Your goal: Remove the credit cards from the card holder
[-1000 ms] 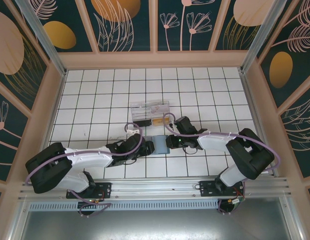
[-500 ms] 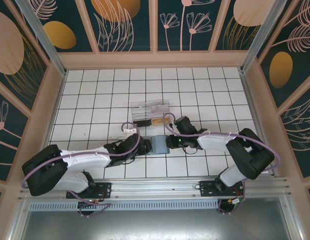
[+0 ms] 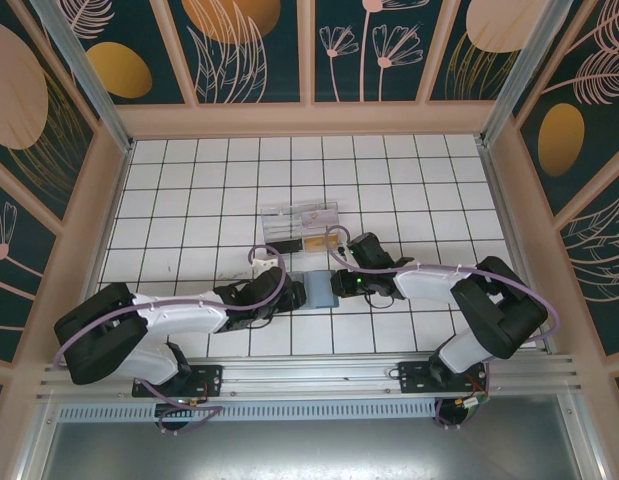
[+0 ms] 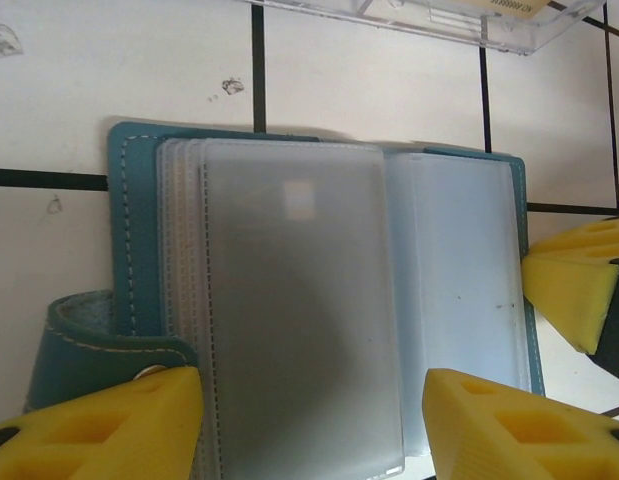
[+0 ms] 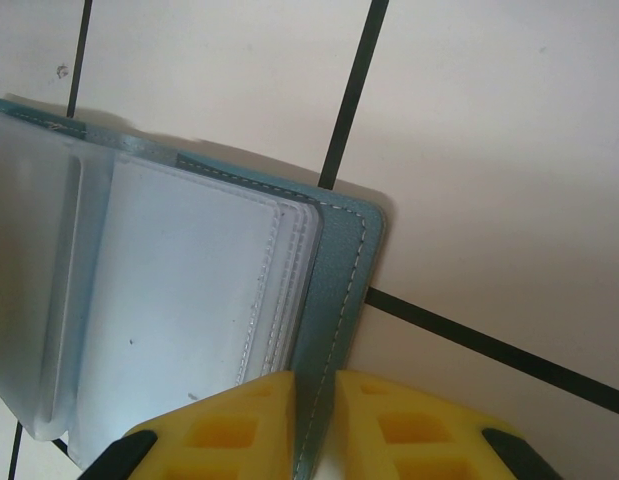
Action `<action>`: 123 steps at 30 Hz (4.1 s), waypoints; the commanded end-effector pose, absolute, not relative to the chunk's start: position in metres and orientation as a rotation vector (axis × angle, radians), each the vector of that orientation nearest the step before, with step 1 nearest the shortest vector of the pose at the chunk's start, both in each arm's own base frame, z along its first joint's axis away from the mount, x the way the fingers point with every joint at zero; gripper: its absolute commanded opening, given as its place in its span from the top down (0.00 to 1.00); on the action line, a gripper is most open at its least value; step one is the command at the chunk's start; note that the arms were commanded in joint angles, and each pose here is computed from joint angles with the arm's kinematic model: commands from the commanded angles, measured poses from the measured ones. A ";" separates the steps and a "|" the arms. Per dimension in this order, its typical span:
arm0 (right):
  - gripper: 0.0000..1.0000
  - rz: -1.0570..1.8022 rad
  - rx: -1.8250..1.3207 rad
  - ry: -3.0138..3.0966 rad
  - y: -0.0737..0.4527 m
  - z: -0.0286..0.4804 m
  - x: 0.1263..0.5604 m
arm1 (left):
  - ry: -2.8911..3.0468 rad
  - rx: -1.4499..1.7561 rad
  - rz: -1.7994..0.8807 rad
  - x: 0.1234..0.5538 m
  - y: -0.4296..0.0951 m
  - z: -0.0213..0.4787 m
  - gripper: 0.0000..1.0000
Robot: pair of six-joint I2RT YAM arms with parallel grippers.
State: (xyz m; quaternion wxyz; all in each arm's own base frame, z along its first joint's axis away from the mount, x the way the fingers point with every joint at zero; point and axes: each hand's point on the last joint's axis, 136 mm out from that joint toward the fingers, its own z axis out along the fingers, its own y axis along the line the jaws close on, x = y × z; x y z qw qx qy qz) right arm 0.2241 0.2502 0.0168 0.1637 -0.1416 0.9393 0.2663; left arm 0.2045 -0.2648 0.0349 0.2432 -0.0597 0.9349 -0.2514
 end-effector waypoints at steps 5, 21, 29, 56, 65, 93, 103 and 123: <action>0.79 0.796 -0.464 2.686 0.259 0.010 0.219 | 2.575 -0.131 -0.691 0.205 -0.271 0.033 0.39; 0.79 0.795 -0.462 2.687 0.259 0.010 0.219 | 2.549 -0.082 -0.764 0.206 -0.284 0.044 0.06; 0.75 0.777 -0.441 2.680 0.257 0.012 0.223 | 2.505 -0.045 -0.844 0.205 -0.291 0.059 0.01; 0.64 0.732 -0.188 2.499 0.221 0.072 0.232 | 2.371 0.078 -1.133 0.220 -0.357 0.092 0.05; 0.72 0.968 -0.238 2.474 0.256 0.087 0.229 | 2.362 -0.069 -0.828 0.223 -0.284 0.089 0.30; 0.78 1.216 -0.254 2.670 0.348 0.057 0.205 | 2.362 -0.084 -0.708 0.212 -0.242 0.059 0.87; 0.78 1.171 -0.206 2.718 0.342 0.042 0.208 | 2.427 -0.089 -0.610 0.214 -0.239 0.036 0.92; 0.79 1.174 -0.198 2.745 0.341 0.033 0.209 | 2.502 -0.127 -0.555 0.205 -0.229 0.015 1.00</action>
